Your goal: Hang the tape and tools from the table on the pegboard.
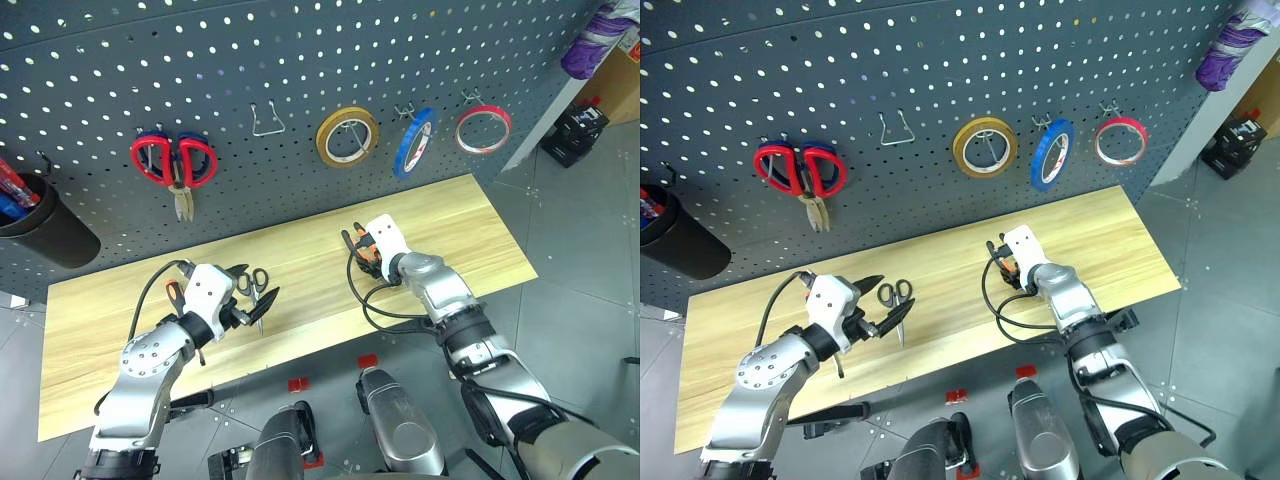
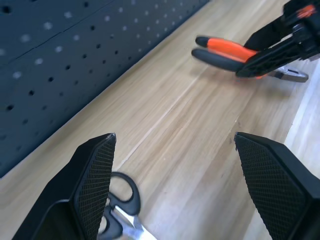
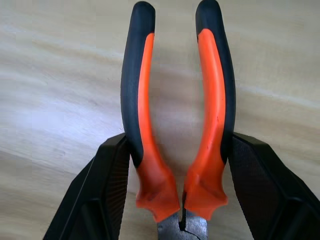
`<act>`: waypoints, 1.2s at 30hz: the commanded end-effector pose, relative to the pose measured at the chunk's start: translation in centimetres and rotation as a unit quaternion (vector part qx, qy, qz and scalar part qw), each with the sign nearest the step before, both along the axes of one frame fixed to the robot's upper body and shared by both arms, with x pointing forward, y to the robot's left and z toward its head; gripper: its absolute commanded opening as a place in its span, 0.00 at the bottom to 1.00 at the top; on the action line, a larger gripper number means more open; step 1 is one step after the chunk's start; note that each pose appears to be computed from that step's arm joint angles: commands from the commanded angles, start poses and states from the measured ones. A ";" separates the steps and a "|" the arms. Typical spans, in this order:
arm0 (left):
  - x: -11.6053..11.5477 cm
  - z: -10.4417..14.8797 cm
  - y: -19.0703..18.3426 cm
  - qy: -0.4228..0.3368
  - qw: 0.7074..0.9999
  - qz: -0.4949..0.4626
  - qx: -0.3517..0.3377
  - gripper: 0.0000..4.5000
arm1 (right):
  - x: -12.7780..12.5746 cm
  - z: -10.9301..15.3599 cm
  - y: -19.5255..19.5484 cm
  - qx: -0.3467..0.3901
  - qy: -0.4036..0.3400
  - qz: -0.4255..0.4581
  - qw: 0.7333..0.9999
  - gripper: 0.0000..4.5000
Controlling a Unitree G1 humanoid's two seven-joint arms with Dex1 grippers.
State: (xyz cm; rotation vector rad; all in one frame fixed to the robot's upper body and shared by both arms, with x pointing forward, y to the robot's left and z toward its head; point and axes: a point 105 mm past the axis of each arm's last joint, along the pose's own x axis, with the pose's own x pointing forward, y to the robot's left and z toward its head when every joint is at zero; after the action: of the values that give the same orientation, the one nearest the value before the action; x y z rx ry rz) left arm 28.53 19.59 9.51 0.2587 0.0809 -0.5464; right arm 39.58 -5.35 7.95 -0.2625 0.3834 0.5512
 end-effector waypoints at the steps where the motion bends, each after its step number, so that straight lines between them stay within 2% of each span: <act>1: -0.9 1.8 0.4 -0.023 0.999 0.014 -0.024 0.89 | -2.4 7.0 2.7 0.078 -0.120 0.057 0.988 0.59; 4: -1.4 2.9 0.3 -0.031 0.998 0.027 -0.050 0.89 | -4.6 11.6 4.2 0.151 -0.209 0.058 0.964 0.59; 6: -1.5 4.2 0.3 -0.045 0.996 0.035 -0.069 0.89 | -5.8 15.1 5.6 0.194 -0.276 0.068 0.939 0.59; 8: -1.7 5.4 0.1 -0.050 0.994 0.038 -0.093 0.89 | -6.5 17.6 6.5 0.226 -0.316 0.071 0.919 0.59; 13: -1.8 8.3 -1.2 -0.043 0.994 -0.002 -0.105 0.89 | -6.2 24.8 9.0 0.286 -0.429 0.080 0.853 0.59; 18: -1.0 11.2 -1.7 -0.070 0.993 -0.004 -0.098 0.89 | -4.7 28.6 10.0 0.299 -0.484 0.080 0.819 0.59; 23: -0.6 12.2 -2.6 -0.084 0.992 -0.011 -0.090 0.89 | -2.7 29.7 10.7 0.300 -0.496 0.071 0.812 0.59; 25: -0.6 12.1 -2.9 -0.081 0.993 -0.013 -0.089 0.89 | -1.9 29.3 11.1 0.296 -0.493 0.065 0.815 0.59; 27: -0.6 11.9 -2.9 -0.081 0.993 -0.013 -0.086 0.89 | -1.1 28.6 11.4 0.289 -0.488 0.059 0.821 0.59; 31: -0.3 11.7 -2.8 -0.082 0.993 -0.008 -0.084 0.89 | 0.6 25.4 11.2 0.253 -0.472 0.036 0.844 0.59; 36: -0.1 11.5 -2.6 -0.085 0.993 -0.001 -0.083 0.89 | 1.4 21.8 10.9 0.214 -0.459 0.029 0.862 0.59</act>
State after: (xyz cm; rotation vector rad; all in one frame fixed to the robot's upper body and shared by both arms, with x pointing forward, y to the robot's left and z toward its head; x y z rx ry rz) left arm 28.65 17.01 20.42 0.1203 -0.0918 -0.5301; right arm 41.78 4.99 28.96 -0.0765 -0.6213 0.4845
